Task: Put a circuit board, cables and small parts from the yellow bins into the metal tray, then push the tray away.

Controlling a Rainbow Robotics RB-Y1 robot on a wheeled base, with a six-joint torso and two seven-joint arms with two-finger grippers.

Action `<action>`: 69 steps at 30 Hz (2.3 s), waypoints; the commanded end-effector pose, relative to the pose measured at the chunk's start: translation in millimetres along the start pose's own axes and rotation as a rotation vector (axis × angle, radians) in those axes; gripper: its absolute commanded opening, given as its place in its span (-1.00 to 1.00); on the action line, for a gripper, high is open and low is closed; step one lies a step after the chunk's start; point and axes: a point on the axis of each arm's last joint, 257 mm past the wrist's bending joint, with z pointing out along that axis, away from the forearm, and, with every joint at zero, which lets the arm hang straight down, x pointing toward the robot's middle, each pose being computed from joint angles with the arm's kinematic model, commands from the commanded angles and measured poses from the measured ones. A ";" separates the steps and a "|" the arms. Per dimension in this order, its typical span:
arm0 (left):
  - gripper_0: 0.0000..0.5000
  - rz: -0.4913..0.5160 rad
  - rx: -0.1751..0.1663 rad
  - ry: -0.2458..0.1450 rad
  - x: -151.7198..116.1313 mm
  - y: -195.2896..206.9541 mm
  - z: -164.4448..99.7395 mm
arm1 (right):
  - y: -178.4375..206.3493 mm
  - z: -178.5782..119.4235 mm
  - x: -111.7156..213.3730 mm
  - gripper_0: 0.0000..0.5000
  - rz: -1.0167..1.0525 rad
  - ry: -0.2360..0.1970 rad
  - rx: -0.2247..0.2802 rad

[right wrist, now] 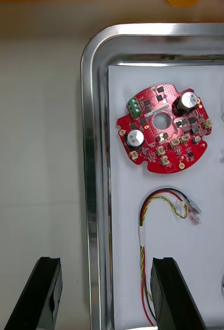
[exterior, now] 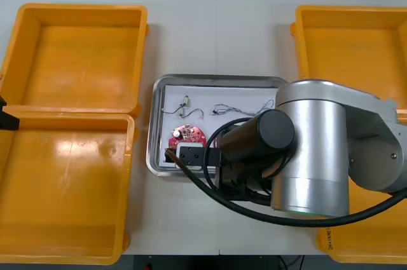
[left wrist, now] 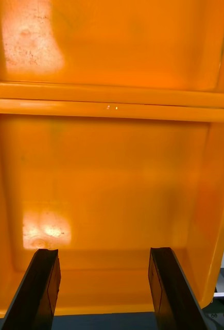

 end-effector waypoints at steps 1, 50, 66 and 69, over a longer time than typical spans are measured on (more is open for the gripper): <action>1.00 0.118 -0.033 -0.026 -3.9 6.9 -13.5 | -0.8 9.0 -10.1 1.00 -0.069 -0.011 0.011; 1.00 0.123 -0.027 -0.019 -1.5 4.7 -13.4 | -6.3 85.7 14.0 1.00 -0.124 0.067 0.088; 1.00 0.123 -0.027 -0.019 -1.5 4.7 -13.4 | -4.7 85.3 28.4 1.00 -0.058 0.092 0.071; 1.00 0.123 -0.027 -0.019 -1.5 4.7 -13.4 | -2.6 86.0 31.5 1.00 -0.044 0.101 0.068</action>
